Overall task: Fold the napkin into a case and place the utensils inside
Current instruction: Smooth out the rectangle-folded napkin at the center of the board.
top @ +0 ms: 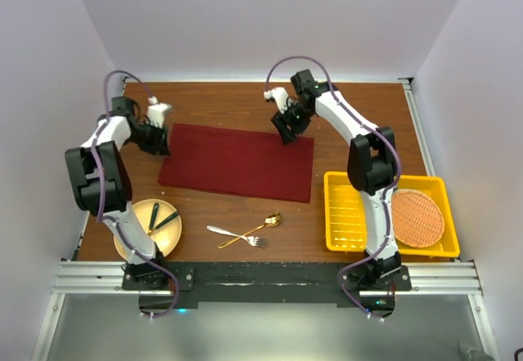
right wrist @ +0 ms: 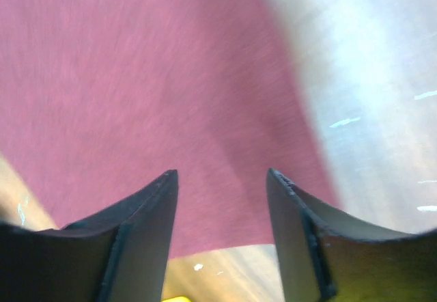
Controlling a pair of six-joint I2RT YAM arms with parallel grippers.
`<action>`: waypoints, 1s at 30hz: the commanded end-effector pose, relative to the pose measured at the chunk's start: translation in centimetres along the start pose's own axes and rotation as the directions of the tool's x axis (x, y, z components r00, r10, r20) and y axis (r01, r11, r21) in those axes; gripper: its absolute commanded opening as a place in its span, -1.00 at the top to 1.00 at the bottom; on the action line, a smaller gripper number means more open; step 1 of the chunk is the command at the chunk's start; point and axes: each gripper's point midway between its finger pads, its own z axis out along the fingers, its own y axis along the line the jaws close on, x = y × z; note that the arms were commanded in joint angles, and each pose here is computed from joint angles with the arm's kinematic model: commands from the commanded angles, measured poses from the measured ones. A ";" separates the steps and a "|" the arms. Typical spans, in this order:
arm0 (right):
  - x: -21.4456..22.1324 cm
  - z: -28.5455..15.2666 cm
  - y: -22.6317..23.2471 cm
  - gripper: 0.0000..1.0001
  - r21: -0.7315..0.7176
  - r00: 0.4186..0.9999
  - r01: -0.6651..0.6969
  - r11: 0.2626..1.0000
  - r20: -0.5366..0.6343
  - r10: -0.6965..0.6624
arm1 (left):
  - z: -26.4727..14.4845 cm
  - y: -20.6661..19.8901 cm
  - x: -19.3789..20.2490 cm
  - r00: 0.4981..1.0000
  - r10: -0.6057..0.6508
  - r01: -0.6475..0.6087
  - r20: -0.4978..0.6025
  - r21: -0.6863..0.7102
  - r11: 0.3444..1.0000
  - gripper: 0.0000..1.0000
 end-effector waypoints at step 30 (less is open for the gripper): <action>-17.5 -0.3 7.7 -0.97 -0.677 0.480 -0.462 0.574 0.354 0.803 | 1.6 -13.0 -20.5 0.571 -0.696 0.387 0.435 0.605 0.696 -1.00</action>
